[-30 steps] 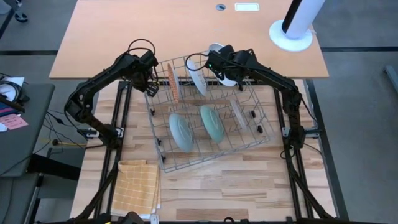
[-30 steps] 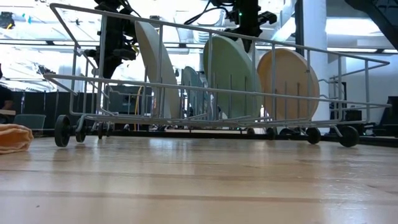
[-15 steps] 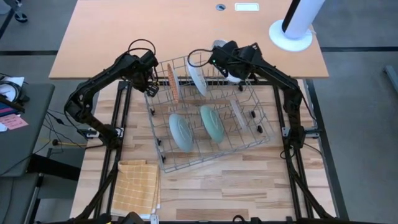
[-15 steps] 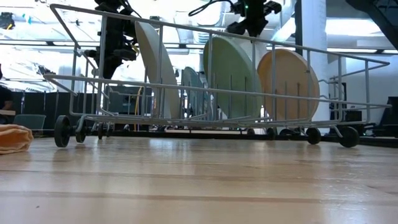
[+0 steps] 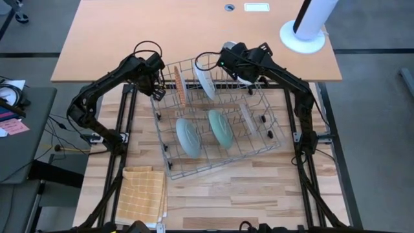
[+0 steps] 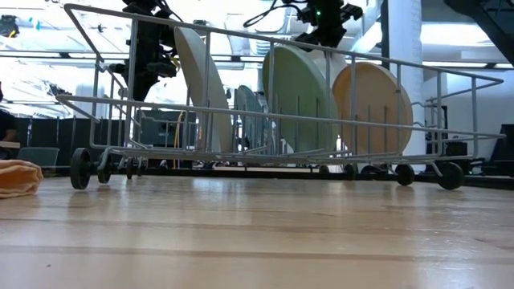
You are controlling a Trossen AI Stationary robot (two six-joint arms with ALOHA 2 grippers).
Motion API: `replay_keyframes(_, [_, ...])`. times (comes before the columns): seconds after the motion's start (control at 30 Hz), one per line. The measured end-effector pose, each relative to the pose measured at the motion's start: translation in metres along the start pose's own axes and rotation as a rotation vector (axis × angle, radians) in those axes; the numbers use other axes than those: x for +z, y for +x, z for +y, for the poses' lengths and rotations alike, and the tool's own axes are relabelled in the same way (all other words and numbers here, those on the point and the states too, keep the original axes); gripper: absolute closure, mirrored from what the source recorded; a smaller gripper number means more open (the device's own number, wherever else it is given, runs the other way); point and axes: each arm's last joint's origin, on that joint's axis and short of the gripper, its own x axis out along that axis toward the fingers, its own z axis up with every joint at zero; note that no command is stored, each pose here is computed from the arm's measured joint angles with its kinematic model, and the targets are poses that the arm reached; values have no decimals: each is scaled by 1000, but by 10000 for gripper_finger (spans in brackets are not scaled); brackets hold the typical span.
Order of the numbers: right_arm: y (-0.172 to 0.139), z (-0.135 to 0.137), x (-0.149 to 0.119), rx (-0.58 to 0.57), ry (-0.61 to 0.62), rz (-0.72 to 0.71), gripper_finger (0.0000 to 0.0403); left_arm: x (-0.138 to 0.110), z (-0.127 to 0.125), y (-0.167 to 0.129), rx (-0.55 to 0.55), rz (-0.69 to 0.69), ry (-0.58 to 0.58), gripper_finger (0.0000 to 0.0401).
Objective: Sort dishes
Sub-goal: Put the white plate in the dish rack
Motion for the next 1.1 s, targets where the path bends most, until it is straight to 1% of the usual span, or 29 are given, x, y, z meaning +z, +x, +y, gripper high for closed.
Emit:
replay_keyframes(0.2, [13,-6,1,25,66,50,400,0,-1,0,-1,-4,2,400])
replay_keyframes(0.47, [17,-8,0,85,80,101,400,0,-1,0,-1,-4,-1,400])
replay_keyframes(0.63, [19,-8,0,89,110,110,399,0,-2,0,0,-4,-15,400])
replay_keyframes(0.83, [30,-14,1,95,191,146,399,0,-3,0,-1,-7,-7,400])
replay_keyframes(1.1, [25,-11,0,109,185,141,399,0,-3,0,-1,-5,-5,400])
